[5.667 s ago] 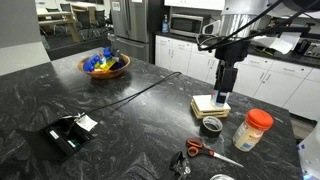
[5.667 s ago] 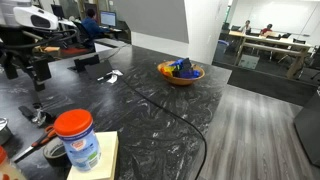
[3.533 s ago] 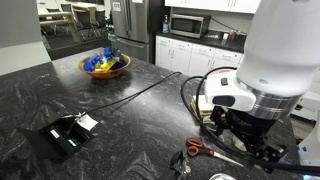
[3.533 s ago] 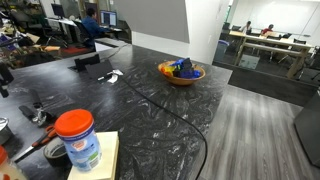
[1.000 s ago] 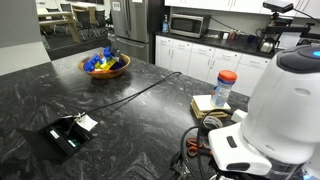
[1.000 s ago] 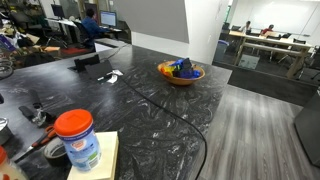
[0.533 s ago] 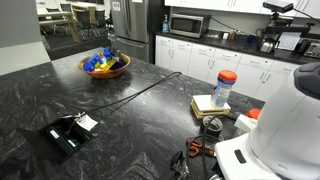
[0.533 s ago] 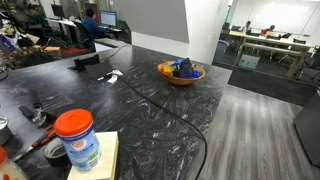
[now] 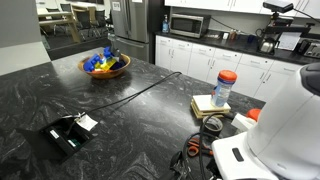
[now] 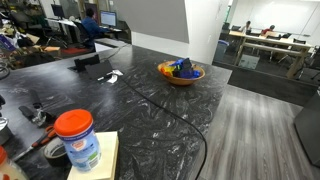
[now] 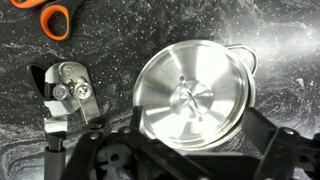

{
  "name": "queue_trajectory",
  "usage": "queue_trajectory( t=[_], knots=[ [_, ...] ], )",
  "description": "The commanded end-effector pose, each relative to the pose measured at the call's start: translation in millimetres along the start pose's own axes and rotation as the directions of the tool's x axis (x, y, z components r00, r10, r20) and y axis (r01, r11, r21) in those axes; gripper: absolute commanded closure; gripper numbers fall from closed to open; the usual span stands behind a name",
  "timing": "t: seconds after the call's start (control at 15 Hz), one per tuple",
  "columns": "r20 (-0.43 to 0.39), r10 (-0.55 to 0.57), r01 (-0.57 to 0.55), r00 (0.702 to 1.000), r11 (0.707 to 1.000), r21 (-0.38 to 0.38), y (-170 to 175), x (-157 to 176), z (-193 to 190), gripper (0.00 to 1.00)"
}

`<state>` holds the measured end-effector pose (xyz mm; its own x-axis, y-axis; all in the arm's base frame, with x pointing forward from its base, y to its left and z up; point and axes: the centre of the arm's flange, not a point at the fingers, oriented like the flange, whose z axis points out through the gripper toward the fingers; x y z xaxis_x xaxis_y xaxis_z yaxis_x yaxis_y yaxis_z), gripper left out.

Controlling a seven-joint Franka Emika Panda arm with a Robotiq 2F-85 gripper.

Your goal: Move the silver lid to the center of the table

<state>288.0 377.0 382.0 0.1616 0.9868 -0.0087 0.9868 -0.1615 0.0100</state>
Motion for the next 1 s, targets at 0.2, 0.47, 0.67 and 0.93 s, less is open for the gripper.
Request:
queue_trajectory(
  t=[0.2, 0.47, 0.67, 0.93],
  knots=[
    [-0.016, -0.001, 0.001, 1.0, 1.0, -0.016, -4, 0, 8, 0.0],
    [-0.011, -0.015, 0.015, 1.0, 1.0, -0.002, -10, 3, 15, 0.0],
    [-0.006, -0.022, 0.022, 1.0, 1.0, 0.012, -13, 4, 22, 0.0],
    [-0.004, -0.025, 0.025, 1.0, 1.0, 0.016, -12, 6, 26, 0.0]
  ],
)
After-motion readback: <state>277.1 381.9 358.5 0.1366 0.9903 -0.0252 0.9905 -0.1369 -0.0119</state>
